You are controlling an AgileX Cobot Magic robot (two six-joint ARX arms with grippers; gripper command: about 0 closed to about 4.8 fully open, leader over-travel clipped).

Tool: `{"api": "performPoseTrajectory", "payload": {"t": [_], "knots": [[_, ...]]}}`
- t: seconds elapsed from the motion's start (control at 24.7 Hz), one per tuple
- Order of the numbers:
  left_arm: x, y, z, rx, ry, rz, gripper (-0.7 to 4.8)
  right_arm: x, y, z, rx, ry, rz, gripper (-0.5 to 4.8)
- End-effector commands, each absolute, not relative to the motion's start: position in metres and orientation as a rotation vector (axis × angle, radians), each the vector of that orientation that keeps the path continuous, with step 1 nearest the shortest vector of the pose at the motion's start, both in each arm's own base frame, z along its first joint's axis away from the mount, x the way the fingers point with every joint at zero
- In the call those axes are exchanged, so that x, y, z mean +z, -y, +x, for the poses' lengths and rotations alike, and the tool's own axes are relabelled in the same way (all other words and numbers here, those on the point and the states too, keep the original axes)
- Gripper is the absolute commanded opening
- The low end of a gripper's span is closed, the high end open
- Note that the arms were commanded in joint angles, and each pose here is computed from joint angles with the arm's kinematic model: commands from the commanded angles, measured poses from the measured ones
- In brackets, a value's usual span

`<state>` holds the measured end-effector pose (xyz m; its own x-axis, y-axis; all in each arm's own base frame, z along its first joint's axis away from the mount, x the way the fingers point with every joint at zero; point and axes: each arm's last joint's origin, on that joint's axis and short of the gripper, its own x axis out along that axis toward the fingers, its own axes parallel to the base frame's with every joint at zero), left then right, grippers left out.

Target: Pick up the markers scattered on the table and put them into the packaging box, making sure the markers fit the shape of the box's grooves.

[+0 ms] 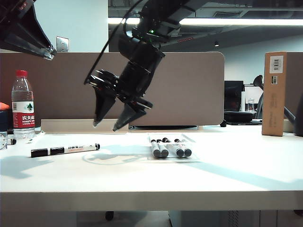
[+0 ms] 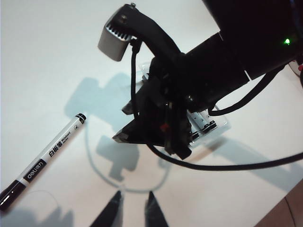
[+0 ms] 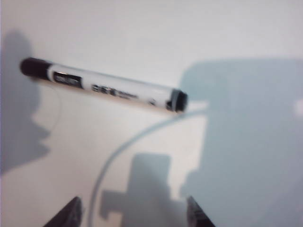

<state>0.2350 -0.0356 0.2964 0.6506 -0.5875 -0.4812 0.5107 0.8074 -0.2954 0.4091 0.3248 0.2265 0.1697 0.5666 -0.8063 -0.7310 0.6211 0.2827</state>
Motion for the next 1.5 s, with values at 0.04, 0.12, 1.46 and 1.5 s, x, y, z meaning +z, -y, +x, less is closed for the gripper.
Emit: {"api": "performPoseTrajectory", "payload": {"t": [0.04,0.12,1.46,1.5], "knots": [[0.301,0.036,0.232,-0.658,-0.578,-0.143,0.66,0.235,-0.328,0.408,1.022,-0.939,-0.312,3.26],[0.303,0.034,0.229,-0.651,-0.572,-0.143,0.66,0.234,-0.326,0.409,1.046,-0.877,-0.44,3.63],[0.225,0.069,0.395,-0.62,-1.0,0.294,3.88,0.366,-0.193,0.393,0.867,-0.907,-0.2,3.67],[0.224,0.069,0.397,-0.621,-1.011,0.292,3.61,0.366,-0.193,0.393,0.868,-0.9,-0.199,3.67]]}}
